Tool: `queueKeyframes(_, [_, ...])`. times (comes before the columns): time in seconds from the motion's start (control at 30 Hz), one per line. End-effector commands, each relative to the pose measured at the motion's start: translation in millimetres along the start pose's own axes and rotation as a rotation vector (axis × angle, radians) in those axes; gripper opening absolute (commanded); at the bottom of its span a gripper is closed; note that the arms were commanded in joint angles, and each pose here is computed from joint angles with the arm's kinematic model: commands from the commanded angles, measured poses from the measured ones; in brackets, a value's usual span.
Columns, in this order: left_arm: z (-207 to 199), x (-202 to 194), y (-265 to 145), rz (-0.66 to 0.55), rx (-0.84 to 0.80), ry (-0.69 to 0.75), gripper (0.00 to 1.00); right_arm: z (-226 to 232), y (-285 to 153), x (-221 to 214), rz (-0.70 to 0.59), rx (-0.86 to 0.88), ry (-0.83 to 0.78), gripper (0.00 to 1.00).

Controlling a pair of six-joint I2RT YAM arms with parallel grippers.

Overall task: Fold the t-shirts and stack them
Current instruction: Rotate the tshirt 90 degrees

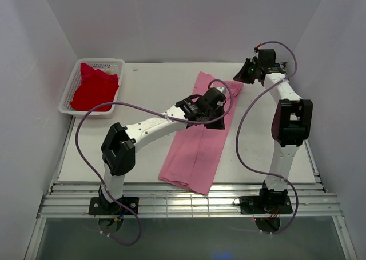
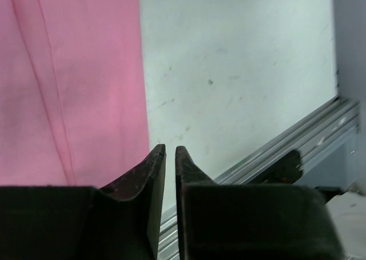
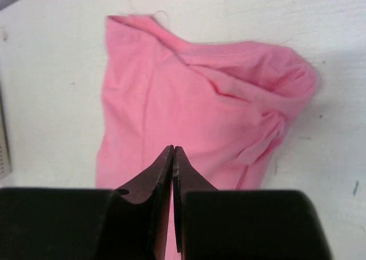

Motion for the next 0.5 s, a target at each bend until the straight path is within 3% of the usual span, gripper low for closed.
queueKeyframes(0.0, [0.4, 56.3, -46.2, -0.203, 0.021, 0.036, 0.26, 59.4, -73.4, 34.6, -0.180, 0.120, -0.130, 0.08])
queueKeyframes(0.07, [29.4, 74.7, -41.8, -0.248, 0.072, 0.027, 0.32, 54.0, -86.4, 7.3, -0.121, 0.079, -0.140, 0.08])
queueKeyframes(0.1, [42.6, 77.6, -34.9, -0.241, 0.089, 0.023, 0.27, 53.1, -87.0, -4.3, -0.093, 0.047, -0.148, 0.08])
queueKeyframes(0.13, [66.0, 90.7, -30.9, -0.257, 0.112, 0.012, 0.02, 50.1, -88.3, -15.5, -0.054, 0.028, -0.198, 0.08])
queueKeyframes(0.17, [82.0, 89.5, -22.8, -0.240, 0.133, 0.007, 0.00, 44.5, -93.1, -37.5, 0.033, -0.014, -0.198, 0.08])
queueKeyframes(0.3, [116.2, 98.8, 3.0, -0.235, 0.174, 0.069, 0.00, 40.4, -100.0, -98.9, 0.158, -0.186, -0.289, 0.08])
queueKeyframes(0.47, [123.0, 91.9, 27.9, -0.191, 0.167, 0.104, 0.00, 29.1, -114.2, -138.8, 0.178, -0.267, -0.297, 0.08])
Point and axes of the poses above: each gripper's point midway between its finger pads, its own y axis out along the fingers, its own z axis along the line the jaws close on, x = y × z, the point moved 4 cm from there along -y, back along the fingers, and after that the axes turned 1 degree about y, right-handed, at the moved point
